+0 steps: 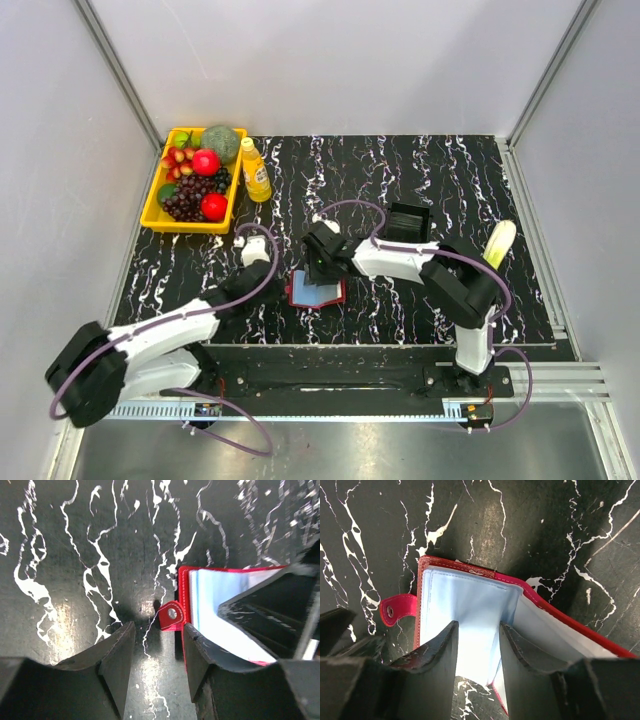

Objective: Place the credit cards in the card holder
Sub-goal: Open the card holder at the center of the board.

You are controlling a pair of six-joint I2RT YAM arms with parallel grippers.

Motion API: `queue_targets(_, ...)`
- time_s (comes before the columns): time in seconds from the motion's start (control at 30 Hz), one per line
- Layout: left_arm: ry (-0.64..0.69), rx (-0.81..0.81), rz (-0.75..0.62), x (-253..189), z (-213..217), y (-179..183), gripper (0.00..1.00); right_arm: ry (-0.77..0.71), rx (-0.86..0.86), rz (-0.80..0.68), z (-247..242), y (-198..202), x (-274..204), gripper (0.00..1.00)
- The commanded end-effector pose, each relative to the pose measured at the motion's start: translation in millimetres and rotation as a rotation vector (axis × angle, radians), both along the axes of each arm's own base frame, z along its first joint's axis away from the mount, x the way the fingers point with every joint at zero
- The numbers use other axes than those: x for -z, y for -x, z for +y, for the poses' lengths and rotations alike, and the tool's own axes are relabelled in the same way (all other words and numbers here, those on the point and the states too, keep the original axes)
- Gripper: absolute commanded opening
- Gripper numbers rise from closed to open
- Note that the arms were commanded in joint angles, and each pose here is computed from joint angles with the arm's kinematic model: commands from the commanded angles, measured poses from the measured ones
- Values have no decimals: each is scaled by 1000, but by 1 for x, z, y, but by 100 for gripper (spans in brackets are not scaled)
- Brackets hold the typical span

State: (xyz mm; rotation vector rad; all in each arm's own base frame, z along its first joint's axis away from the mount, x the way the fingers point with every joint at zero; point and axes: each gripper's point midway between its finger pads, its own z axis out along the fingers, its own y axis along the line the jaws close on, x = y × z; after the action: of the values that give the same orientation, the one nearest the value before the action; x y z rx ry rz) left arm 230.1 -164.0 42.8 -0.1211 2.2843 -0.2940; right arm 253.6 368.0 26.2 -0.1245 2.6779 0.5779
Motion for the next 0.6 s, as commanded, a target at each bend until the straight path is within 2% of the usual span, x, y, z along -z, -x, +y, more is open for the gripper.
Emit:
queue_targets(0.0, 28, -22, -113, -46, 6, -11, 48, 194, -6, 22, -30, 7, 30, 45)
queue_targets(0.13, 132, 141, -176, -65, -29, -13, 48, 183, 0, 17, -33, 10, 32, 45)
queue_targets(0.37, 175, 280, -122, -44, -72, -20, 21, 54, -20, 27, -16, 16, 21, 32)
queue_targets(0.47, 198, 295, -116, -39, -78, -19, 17, 15, -6, 28, -13, 18, 18, 27)
queue_targets(0.57, 212, 275, -129, -39, -76, -21, 18, -29, 11, 37, -9, 19, 14, 21)
